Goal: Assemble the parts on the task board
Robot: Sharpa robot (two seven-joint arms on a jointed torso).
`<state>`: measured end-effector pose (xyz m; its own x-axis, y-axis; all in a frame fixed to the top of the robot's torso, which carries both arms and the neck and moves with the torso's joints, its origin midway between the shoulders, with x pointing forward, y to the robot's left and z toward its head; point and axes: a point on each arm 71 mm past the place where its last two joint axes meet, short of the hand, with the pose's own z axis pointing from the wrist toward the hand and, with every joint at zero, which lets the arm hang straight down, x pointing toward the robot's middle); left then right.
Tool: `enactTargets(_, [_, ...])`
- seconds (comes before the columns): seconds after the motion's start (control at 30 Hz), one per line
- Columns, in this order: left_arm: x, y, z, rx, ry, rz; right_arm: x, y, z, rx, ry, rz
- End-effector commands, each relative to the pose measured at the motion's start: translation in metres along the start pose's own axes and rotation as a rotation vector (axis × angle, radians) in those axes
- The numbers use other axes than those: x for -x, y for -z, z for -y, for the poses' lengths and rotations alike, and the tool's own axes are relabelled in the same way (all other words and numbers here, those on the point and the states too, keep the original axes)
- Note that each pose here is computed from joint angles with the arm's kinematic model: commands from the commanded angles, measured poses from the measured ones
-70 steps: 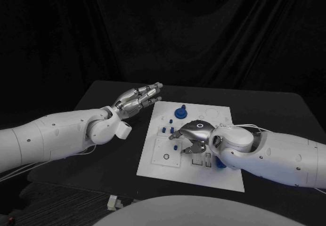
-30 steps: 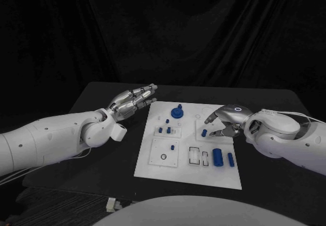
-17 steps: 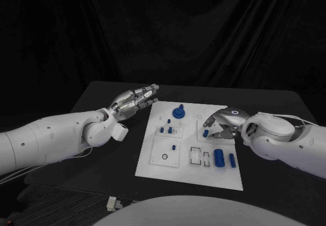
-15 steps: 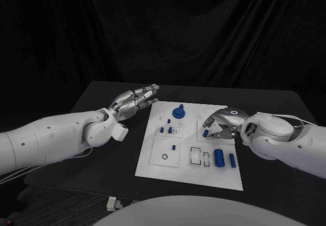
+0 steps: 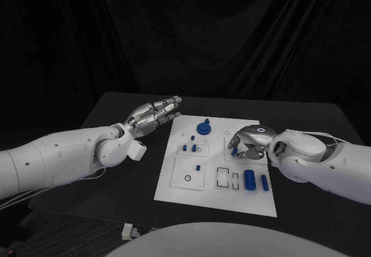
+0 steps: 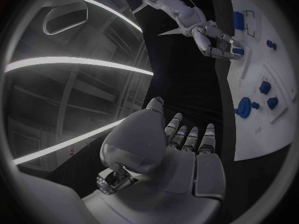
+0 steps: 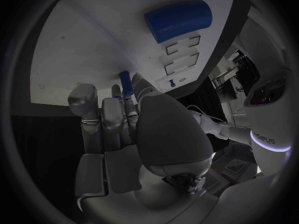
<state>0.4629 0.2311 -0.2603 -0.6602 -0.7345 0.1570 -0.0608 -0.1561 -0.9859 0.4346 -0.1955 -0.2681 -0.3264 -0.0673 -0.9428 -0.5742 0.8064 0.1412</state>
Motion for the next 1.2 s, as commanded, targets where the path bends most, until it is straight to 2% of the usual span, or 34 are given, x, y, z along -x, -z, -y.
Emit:
enactTargets(0.03, [-0.0018, -0.0009, 0.0001, -0.011, 0.014, -0.007, 0.000, -0.001, -0.001, 0.009, 0.000, 0.007])
enactTargets(0.27, [-0.0021, -0.0013, -0.0003, -0.008, 0.015, -0.009, 0.000, -0.001, 0.000, 0.003, 0.000, 0.013])
enactTargets(0.53, [-0.0020, -0.0005, -0.0006, -0.003, 0.014, -0.006, 0.005, 0.005, -0.001, 0.009, -0.008, 0.058])
enactTargets(0.97, [-0.0039, -0.0033, -0.0021, 0.003, 0.017, -0.013, 0.035, 0.014, -0.007, 0.034, 0.003, 0.133])
enactTargets(1.2, [-0.0031, -0.0034, -0.0025, 0.005, 0.015, -0.010, 0.047, 0.019, -0.026, 0.089, 0.004, 0.141])
